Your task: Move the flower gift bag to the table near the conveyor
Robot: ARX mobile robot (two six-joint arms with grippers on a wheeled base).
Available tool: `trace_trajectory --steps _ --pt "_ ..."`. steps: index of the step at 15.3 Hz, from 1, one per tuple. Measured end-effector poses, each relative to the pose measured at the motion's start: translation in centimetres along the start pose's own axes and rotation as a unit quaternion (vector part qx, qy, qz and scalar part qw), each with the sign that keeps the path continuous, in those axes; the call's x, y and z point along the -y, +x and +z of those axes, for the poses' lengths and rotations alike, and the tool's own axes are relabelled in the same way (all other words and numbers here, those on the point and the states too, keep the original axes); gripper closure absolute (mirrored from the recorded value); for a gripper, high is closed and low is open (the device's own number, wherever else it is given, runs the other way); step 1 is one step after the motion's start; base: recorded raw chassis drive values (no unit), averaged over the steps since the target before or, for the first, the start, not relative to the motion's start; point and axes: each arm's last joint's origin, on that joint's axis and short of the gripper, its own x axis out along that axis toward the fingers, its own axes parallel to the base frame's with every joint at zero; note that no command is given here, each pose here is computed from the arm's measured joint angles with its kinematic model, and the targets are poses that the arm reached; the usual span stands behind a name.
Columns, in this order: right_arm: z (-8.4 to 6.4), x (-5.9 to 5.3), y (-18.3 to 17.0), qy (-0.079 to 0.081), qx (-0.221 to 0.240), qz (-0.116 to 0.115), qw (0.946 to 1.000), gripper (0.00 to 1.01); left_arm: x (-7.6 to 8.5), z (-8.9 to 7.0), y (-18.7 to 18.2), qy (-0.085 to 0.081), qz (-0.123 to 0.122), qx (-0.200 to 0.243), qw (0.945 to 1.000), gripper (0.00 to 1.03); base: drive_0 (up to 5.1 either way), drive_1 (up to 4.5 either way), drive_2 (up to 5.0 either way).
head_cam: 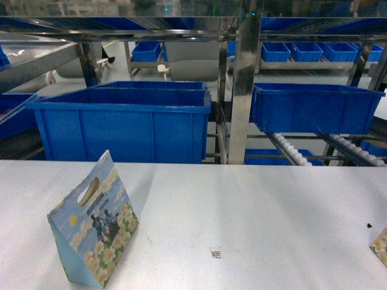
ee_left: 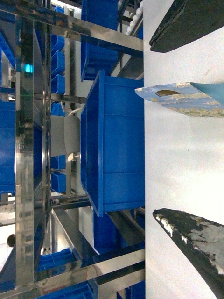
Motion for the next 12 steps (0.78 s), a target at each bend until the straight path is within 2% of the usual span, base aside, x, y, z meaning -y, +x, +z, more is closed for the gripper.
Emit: trace_trajectory --steps 1,6,12 --pt "0.0 0.0 0.0 0.0 0.0 0.0 1.0 0.04 0.0 0.0 0.0 0.0 0.0 0.0 1.0 0.06 0.0 0.0 0.0" --pt "-0.02 0.0 0.0 0.0 -0.001 0.0 1.0 0.03 0.0 -0.02 0.0 0.0 0.0 -0.001 1.0 0.05 0.0 -4.25 4.3" --pt "0.0 0.0 0.0 0.0 0.0 0.0 1.0 0.03 0.0 0.01 0.0 0.0 0.0 0.0 1.0 0.05 0.0 0.0 0.0"
